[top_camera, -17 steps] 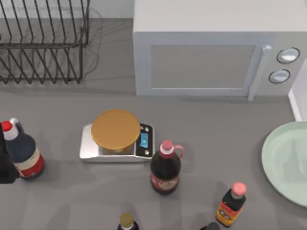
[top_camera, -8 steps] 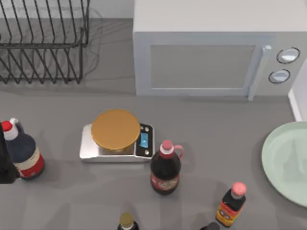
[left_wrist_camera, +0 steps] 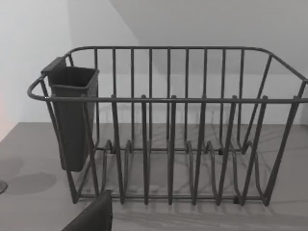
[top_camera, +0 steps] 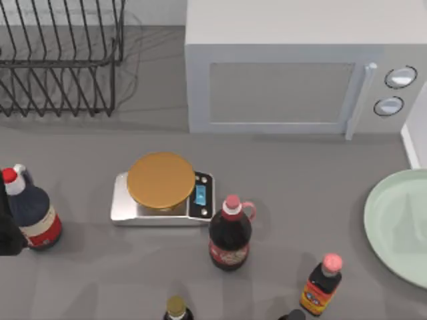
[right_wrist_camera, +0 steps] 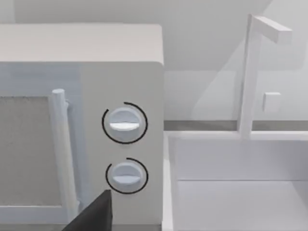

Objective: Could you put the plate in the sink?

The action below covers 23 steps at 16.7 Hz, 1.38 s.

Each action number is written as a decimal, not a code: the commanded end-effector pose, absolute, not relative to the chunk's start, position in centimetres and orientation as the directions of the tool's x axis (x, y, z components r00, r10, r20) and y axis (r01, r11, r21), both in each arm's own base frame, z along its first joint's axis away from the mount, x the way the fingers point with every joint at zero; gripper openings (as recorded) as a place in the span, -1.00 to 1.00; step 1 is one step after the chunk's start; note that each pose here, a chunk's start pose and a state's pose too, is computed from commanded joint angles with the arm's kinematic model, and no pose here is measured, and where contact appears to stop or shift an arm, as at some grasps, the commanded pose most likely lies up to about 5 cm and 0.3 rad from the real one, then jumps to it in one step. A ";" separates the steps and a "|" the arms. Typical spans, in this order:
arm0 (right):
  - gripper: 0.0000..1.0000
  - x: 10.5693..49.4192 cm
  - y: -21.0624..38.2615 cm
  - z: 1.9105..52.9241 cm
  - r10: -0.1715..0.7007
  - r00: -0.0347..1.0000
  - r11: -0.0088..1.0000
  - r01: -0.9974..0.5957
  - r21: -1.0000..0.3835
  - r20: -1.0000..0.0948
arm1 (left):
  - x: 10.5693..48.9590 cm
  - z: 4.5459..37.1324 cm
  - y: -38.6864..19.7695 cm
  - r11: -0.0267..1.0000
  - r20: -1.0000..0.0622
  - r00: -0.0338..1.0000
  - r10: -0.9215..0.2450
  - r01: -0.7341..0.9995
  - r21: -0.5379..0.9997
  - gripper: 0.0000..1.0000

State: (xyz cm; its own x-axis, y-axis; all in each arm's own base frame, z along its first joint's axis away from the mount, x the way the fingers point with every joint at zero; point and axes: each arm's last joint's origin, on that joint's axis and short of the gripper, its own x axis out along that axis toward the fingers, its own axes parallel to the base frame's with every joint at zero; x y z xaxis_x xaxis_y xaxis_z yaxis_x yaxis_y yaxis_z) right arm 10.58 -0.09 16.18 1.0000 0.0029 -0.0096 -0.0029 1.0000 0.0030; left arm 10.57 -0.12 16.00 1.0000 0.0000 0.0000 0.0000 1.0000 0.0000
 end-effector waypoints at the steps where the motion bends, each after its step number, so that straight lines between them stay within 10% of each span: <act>1: 1.00 10.6 0.0 16.5 0.008 1.000 1.000 -0.008 0.009 -0.028 | 10.6 16.0 -0.1 1.000 0.000 1.000 0.000 0.000 0.000 1.00; 9: 1.00 13.8 1.7 22.0 0.108 0.874 0.992 -0.062 0.111 -0.474 | 10.6 16.0 -0.1 1.000 0.000 1.000 0.000 0.000 0.000 1.00; 16: 1.00 22.6 6.1 23.6 0.113 0.425 0.993 -0.019 0.116 -0.898 | 10.6 16.0 -0.1 1.000 0.000 1.000 0.000 0.000 0.000 1.00; 23: 1.00 28.8 10.7 20.2 0.014 0.039 1.000 0.009 0.015 -0.999 | 10.6 16.0 -0.1 1.000 0.000 1.000 0.000 0.000 0.000 1.00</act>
